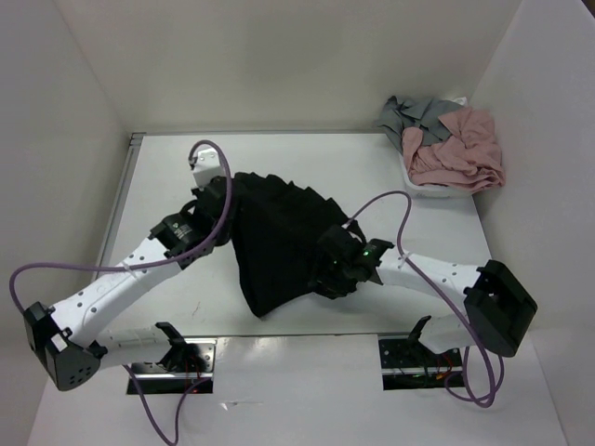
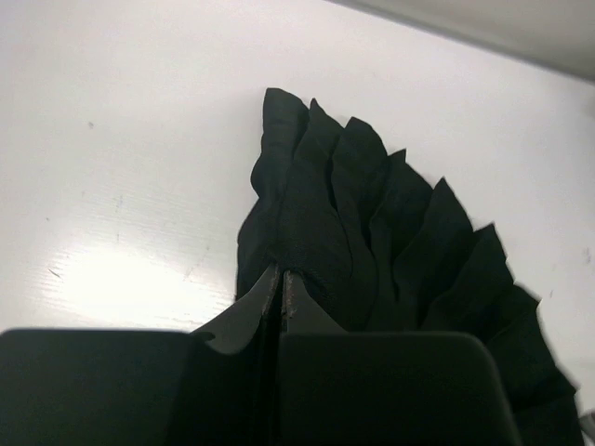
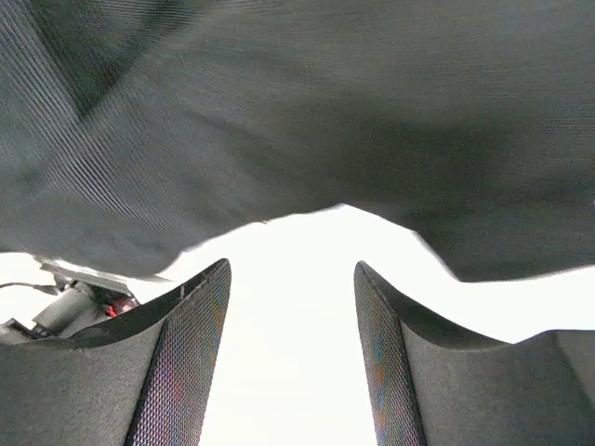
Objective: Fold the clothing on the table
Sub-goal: Flatten the skirt out
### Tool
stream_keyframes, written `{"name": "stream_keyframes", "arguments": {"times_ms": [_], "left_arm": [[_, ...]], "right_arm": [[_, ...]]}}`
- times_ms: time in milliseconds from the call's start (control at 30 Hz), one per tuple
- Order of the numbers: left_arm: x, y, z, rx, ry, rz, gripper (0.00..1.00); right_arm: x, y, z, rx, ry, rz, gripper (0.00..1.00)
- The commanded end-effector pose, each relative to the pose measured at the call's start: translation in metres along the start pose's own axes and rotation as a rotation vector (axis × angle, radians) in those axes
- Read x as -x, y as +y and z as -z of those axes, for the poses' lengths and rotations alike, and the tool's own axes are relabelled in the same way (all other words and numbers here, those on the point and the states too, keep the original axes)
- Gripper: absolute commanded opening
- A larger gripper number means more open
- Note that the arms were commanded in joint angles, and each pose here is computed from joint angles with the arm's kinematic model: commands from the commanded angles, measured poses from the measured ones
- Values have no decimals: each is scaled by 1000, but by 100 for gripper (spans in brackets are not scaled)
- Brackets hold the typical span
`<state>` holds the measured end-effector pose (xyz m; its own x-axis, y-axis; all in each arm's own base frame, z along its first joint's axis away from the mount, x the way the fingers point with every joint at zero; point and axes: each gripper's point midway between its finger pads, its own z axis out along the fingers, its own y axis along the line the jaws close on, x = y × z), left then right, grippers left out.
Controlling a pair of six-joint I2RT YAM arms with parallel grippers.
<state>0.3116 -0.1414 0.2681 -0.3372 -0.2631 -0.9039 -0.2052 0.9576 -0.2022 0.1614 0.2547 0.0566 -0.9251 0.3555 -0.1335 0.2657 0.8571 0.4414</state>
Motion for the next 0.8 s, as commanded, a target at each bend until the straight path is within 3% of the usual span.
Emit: {"name": "stream_keyframes", "arguments": {"times_ms": [0,233,400,633,767], "left_arm": [[38,0,-11,4,-81,160,0],[25,7,-22,14,-52,179,0],[24,13,-20,14,-52,185,0],[29,16,-14,5,-65,190,0],[25,17,-15,9,-59,184,0]], "right_arm": [[6,11,10,22,-24,57,61],[11,1,-7,-13,-55,35,62],[31,20,-18,-41,-107,77,64],[86,55,-2,51,-202,78,64],[111,50,5,54,-238,52,64]]}}
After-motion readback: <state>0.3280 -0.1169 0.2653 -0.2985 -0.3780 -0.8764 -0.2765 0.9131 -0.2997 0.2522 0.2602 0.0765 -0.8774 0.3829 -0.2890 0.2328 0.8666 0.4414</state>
